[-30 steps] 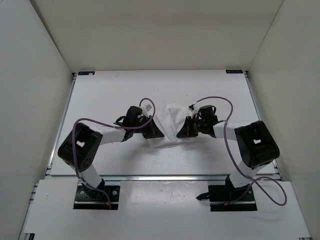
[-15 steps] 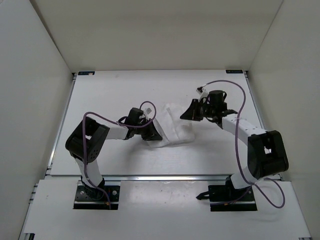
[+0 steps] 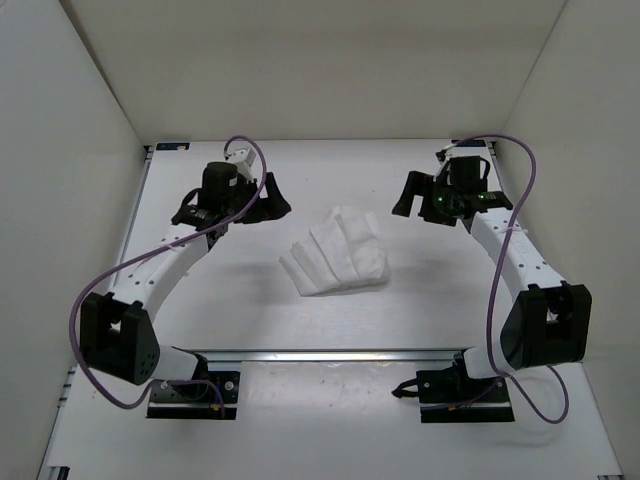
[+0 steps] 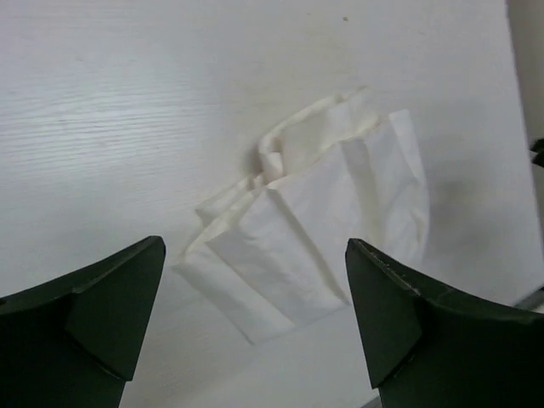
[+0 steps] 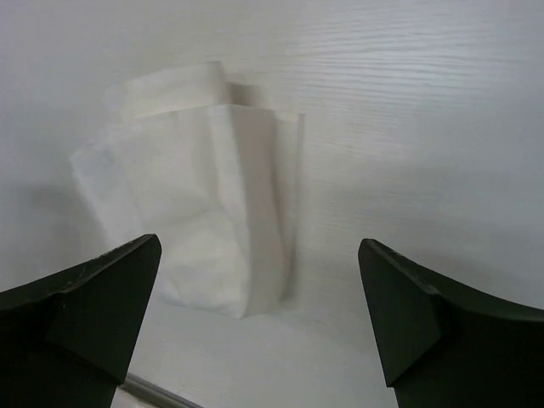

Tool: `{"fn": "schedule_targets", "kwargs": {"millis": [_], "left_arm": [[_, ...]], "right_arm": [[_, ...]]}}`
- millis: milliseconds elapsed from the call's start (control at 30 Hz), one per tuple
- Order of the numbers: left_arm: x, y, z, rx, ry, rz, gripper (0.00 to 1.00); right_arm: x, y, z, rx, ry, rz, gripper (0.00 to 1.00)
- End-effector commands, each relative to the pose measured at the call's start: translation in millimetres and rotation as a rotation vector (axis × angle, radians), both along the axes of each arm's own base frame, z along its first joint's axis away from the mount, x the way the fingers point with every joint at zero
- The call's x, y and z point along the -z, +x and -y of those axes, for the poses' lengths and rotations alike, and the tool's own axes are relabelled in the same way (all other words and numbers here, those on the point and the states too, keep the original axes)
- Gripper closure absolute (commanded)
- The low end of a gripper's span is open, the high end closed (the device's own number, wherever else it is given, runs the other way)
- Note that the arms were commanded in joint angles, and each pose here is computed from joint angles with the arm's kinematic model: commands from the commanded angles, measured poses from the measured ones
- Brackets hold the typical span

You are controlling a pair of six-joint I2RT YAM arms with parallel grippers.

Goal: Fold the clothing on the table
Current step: Fold the skirt

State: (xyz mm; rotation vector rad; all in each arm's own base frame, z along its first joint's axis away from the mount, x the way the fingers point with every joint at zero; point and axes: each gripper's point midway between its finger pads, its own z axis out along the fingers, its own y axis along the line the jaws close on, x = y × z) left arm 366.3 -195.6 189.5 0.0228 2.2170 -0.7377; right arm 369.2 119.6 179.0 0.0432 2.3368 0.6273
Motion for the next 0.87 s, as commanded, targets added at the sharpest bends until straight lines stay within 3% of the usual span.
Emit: {"fn": "schedule_targets", "kwargs": {"millis": [0, 167, 400, 833], "left_arm": [[12, -19, -49, -0.066, 0.264, -0.032, 0.02], [33, -38, -67, -0.09, 0.283, -0.092, 0.02], [67, -73, -61, -0.028, 0.289, -0.177, 0.01], [85, -91, -71, -0.027, 0.335, -0.231, 0.01]], "right_arm": [[-1, -9, 52, 0.153, -0.244, -0.064, 0.01], [0, -22, 59, 0.152, -0.238, -0.075, 0.0], [11, -42, 61, 0.163, -0.189, -0.047, 0.01], [28, -52, 55, 0.128, -0.143, -0.079, 0.01]]}}
